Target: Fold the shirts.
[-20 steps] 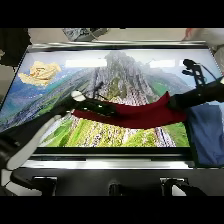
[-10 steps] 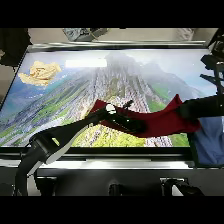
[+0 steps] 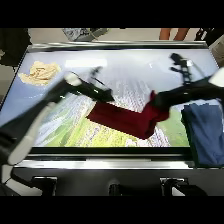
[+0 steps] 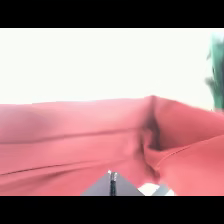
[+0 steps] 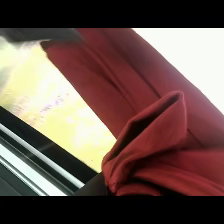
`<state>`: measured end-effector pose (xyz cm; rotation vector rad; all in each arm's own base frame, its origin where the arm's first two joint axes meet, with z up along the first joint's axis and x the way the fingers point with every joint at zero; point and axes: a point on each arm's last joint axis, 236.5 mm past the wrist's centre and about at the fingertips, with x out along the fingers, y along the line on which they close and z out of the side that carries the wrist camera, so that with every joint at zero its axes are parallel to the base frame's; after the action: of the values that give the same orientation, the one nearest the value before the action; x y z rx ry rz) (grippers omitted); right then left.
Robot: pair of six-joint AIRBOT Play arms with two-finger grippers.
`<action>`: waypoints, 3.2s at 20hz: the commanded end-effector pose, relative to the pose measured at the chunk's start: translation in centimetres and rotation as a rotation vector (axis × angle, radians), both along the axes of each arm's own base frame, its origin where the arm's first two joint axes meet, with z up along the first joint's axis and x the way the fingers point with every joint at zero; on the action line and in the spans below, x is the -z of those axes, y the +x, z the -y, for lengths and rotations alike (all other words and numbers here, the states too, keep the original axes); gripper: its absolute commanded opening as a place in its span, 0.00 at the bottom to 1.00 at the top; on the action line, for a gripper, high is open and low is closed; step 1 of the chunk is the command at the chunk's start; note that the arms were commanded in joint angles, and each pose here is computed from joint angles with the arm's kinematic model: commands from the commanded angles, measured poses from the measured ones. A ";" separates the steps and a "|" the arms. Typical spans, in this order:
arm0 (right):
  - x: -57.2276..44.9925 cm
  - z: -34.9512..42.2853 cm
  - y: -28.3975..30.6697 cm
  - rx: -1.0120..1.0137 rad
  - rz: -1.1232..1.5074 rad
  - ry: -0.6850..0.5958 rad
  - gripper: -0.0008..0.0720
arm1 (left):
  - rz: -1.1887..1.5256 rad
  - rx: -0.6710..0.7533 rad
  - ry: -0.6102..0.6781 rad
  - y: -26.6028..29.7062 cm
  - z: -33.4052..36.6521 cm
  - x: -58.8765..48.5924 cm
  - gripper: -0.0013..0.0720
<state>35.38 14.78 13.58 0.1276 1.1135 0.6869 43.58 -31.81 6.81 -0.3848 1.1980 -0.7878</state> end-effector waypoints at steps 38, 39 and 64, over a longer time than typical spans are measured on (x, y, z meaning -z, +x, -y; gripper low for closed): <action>8.8 3.4 4.8 0.164 -0.074 0.173 0.07 | 0.299 -0.173 0.219 -0.2 -17.4 -10.9 0.05; 5.6 6.1 5.4 0.184 -0.032 0.112 0.07 | 0.302 -0.176 0.218 -0.1 -17.4 -10.9 0.05; -1.7 39.3 -14.4 0.943 -0.340 -0.312 0.07 | 0.297 -0.175 0.222 0.9 -17.4 -9.7 0.05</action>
<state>26.86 -22.96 17.79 0.4709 1.1036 -0.2058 44.50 -14.42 16.55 -0.1809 0.9468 -0.5311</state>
